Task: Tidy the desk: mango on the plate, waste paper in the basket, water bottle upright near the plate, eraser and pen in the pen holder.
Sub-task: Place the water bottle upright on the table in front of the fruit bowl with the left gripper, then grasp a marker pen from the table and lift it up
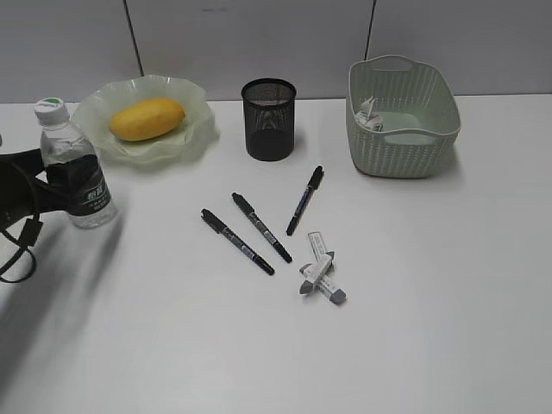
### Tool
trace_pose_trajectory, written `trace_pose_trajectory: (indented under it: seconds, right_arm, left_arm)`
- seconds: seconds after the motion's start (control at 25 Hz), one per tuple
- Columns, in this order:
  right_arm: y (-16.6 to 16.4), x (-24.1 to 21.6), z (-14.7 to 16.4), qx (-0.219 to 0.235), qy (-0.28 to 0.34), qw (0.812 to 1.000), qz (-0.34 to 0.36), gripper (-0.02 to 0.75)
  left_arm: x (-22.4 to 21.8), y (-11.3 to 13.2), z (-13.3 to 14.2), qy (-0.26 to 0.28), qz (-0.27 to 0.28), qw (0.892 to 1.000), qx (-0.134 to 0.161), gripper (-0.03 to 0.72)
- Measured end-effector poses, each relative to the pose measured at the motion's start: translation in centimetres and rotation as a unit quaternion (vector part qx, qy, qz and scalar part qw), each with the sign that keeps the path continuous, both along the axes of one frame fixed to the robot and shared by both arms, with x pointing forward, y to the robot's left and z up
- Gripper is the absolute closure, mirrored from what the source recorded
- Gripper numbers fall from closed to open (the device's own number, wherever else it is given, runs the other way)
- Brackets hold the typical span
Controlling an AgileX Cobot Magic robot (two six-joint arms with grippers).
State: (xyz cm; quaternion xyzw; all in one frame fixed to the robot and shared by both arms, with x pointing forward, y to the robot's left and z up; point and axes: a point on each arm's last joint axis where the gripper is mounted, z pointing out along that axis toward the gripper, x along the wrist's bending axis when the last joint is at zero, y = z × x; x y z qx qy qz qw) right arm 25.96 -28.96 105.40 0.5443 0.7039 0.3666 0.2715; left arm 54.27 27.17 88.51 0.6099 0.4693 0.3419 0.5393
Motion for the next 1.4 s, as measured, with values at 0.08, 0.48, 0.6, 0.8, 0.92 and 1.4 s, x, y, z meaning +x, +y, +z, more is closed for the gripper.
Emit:
trace_pose_trajectory:
  seconds: [0.08,0.48,0.6,0.8,0.92,1.4]
  right_arm:
    - [0.0,0.0,0.0,0.0,0.0,1.0,0.0,0.249]
    - [0.0,0.0,0.0,0.0,0.0,1.0,0.0,0.249]
    - [0.0,0.0,0.0,0.0,0.0,1.0,0.0,0.249]
    - [0.0,0.0,0.0,0.0,0.0,1.0,0.0,0.249]
    - [0.0,0.0,0.0,0.0,0.0,1.0,0.0,0.249]
    - [0.0,0.0,0.0,0.0,0.0,1.0,0.0,0.249]
  left_arm:
    - [-0.1,0.0,1.0,0.006,0.0,1.0,0.013,0.096]
    - [-2.1,1.0,8.2,0.025,0.036,0.995,0.084,0.096]
    - [-3.4,1.2,10.8,0.014,0.051,0.994,0.097,0.097]
    - [-7.2,2.2,16.7,0.013,0.116,0.991,0.067,0.102]
    - [-9.4,3.3,19.9,0.059,0.173,0.98,0.072,0.109]
    - [-18.1,4.0,22.5,0.332,0.171,0.915,0.152,0.117]
